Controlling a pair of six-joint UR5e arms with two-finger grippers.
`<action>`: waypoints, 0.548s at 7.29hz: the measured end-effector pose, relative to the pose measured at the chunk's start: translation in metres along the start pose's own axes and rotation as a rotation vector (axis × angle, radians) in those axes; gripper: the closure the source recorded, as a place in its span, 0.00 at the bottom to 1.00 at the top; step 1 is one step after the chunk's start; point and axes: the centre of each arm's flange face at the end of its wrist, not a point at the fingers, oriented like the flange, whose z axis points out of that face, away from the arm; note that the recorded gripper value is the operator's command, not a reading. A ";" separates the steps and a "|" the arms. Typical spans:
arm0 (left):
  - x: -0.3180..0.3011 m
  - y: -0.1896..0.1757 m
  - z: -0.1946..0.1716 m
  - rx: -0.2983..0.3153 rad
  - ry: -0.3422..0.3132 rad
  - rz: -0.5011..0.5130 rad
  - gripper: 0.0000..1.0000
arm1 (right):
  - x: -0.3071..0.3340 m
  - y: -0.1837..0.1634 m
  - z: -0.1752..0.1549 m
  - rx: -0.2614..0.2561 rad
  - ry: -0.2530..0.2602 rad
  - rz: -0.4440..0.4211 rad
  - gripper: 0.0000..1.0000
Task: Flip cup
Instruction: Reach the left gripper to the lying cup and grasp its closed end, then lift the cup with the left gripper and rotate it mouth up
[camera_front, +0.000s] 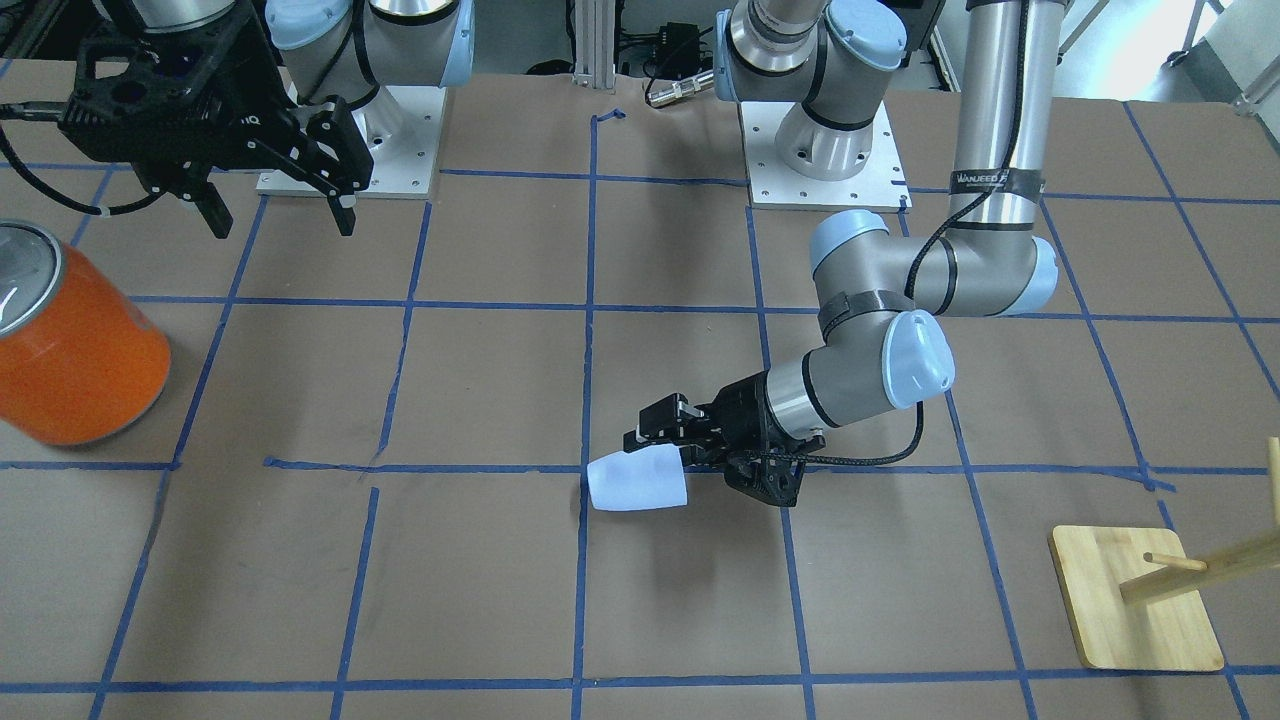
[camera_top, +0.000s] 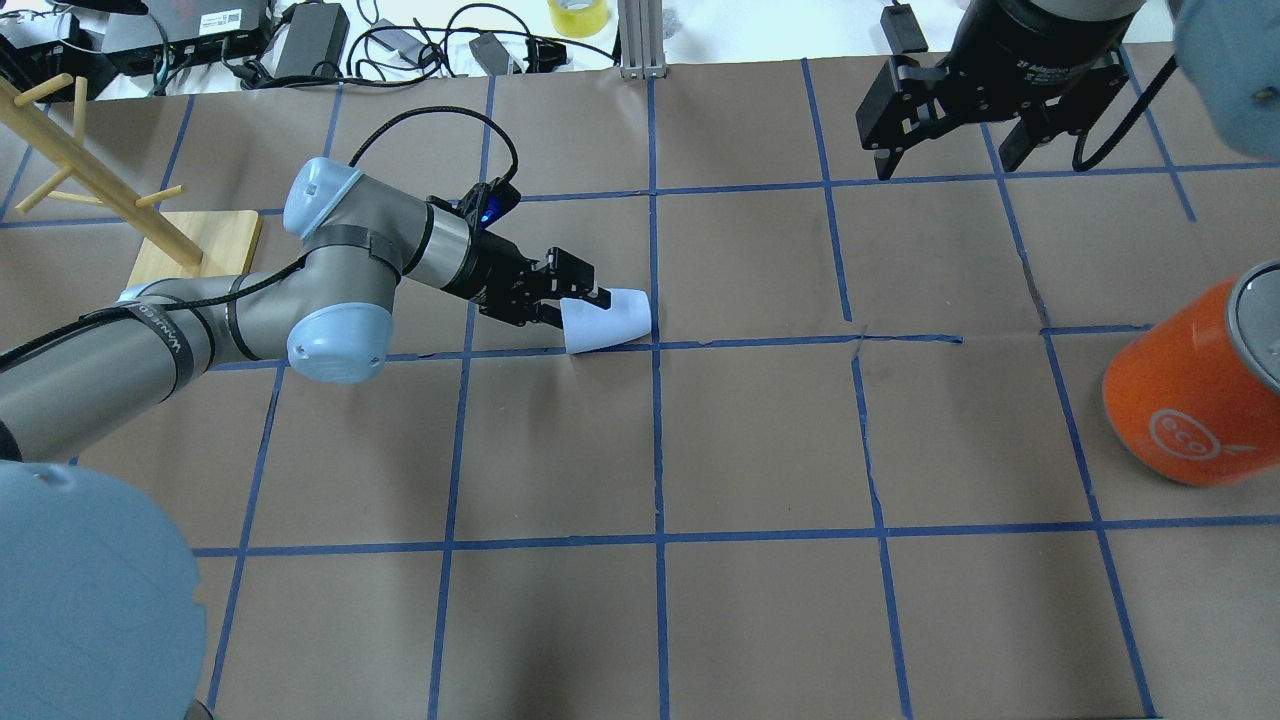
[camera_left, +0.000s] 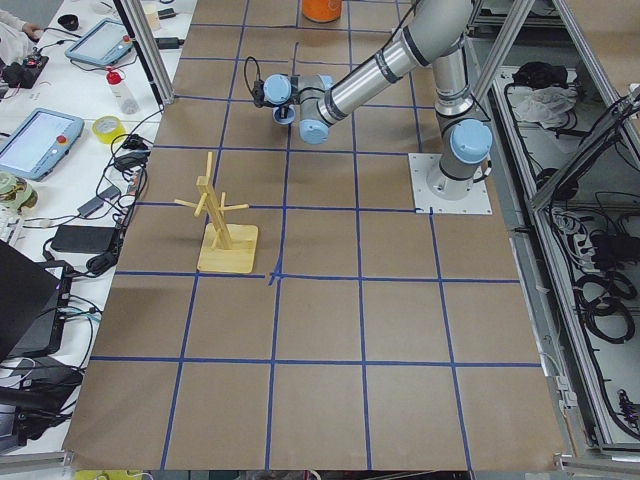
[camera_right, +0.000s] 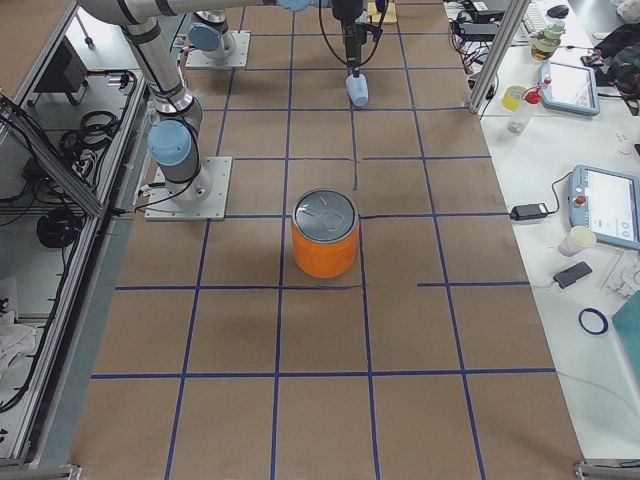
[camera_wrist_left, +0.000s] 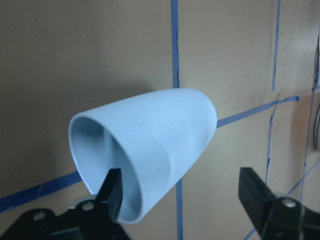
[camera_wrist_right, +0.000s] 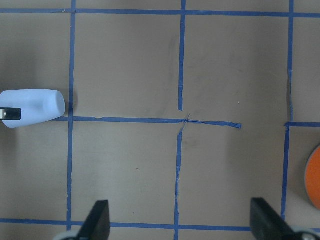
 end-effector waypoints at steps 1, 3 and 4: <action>0.000 -0.001 0.001 -0.001 0.005 -0.005 0.69 | 0.000 0.000 0.000 0.000 -0.002 -0.001 0.00; 0.002 -0.003 0.001 0.006 0.009 -0.002 0.93 | 0.002 -0.001 -0.003 0.006 -0.002 -0.003 0.00; 0.005 -0.005 -0.001 0.014 0.010 0.005 1.00 | 0.003 -0.001 -0.005 0.010 -0.002 -0.004 0.00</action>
